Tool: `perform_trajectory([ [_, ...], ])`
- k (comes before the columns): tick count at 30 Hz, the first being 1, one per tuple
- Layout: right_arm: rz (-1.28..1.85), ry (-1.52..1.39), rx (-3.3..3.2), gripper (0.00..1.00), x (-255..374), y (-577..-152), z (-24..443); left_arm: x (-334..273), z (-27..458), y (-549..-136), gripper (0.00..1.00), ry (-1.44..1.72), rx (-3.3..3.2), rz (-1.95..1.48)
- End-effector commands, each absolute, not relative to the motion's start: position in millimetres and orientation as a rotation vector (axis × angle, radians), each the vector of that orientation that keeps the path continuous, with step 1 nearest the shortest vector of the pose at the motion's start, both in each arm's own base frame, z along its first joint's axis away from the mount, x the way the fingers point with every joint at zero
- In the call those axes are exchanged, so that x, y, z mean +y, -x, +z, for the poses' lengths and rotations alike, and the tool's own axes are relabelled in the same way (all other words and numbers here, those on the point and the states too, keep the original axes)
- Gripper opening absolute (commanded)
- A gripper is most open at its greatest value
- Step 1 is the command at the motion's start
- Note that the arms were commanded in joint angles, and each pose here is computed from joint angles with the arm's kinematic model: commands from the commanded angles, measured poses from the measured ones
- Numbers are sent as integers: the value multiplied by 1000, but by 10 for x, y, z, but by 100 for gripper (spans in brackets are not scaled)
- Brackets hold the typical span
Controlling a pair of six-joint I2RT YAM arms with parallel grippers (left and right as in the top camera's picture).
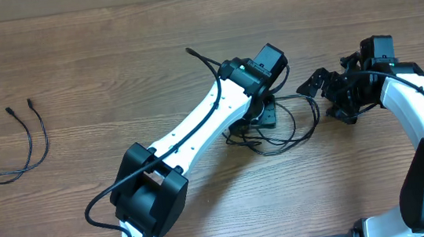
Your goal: Untangle cables
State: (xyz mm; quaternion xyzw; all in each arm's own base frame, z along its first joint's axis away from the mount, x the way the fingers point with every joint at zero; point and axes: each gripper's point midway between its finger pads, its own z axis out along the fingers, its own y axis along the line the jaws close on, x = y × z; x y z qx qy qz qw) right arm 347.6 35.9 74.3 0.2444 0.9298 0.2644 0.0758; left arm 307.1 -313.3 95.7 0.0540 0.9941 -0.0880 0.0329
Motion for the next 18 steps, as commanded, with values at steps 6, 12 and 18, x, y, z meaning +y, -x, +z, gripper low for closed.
perform_trajectory([
  [6,722,-696,2804,100,385,-3475,765,-3164,803,-3074,4,-183,3042,-285],
  [12,600,-644,2856,100,461,-3420,698,-3144,1240,-3198,4,-261,2985,-344],
  [18,410,-742,2879,100,273,-3345,615,-3089,1792,-3340,4,-409,2865,-385],
])
